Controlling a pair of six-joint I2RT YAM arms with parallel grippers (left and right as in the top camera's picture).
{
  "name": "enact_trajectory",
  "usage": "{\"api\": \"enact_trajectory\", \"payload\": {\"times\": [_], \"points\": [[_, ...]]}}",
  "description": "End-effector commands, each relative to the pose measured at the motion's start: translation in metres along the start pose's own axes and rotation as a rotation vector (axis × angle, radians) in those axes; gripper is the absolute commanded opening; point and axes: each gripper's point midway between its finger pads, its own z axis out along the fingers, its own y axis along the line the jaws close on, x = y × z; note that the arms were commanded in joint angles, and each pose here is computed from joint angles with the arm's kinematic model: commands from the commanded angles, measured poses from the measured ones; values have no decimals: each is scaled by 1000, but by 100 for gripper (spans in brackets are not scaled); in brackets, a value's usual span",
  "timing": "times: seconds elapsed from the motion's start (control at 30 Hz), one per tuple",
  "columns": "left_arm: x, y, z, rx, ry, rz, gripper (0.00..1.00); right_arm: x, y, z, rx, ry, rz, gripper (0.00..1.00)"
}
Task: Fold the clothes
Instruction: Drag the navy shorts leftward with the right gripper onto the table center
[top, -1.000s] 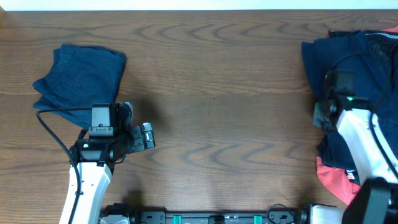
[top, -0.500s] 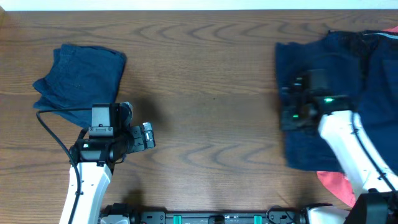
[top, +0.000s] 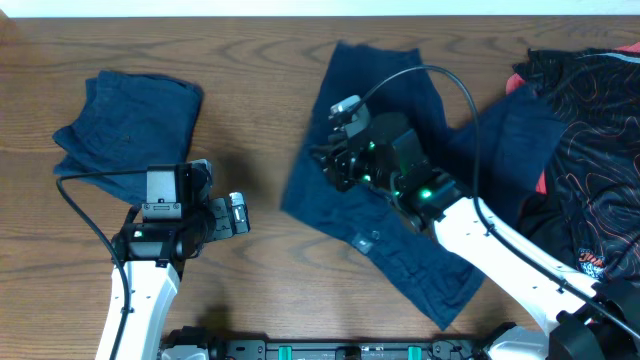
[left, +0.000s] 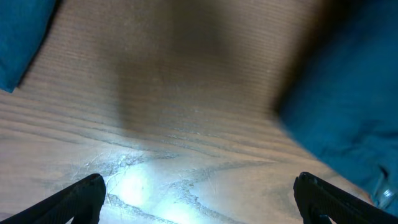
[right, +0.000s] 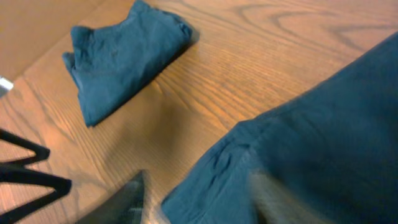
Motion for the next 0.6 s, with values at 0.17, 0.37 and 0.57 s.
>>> {"api": "enact_trajectory", "payload": {"times": [0.17, 0.37, 0.57], "points": [[-6, -25, -5, 141, -6, -22, 98, 27, -106, -39, 475, 103, 94, 99], [-5, -32, 5, 163, 26, -133, 98, 50, -174, -114, 789, 202, 174, 99], [11, -55, 36, 179, 150, -150, 98, 66, -195, -154, 873, 261, 252, 99]]}}
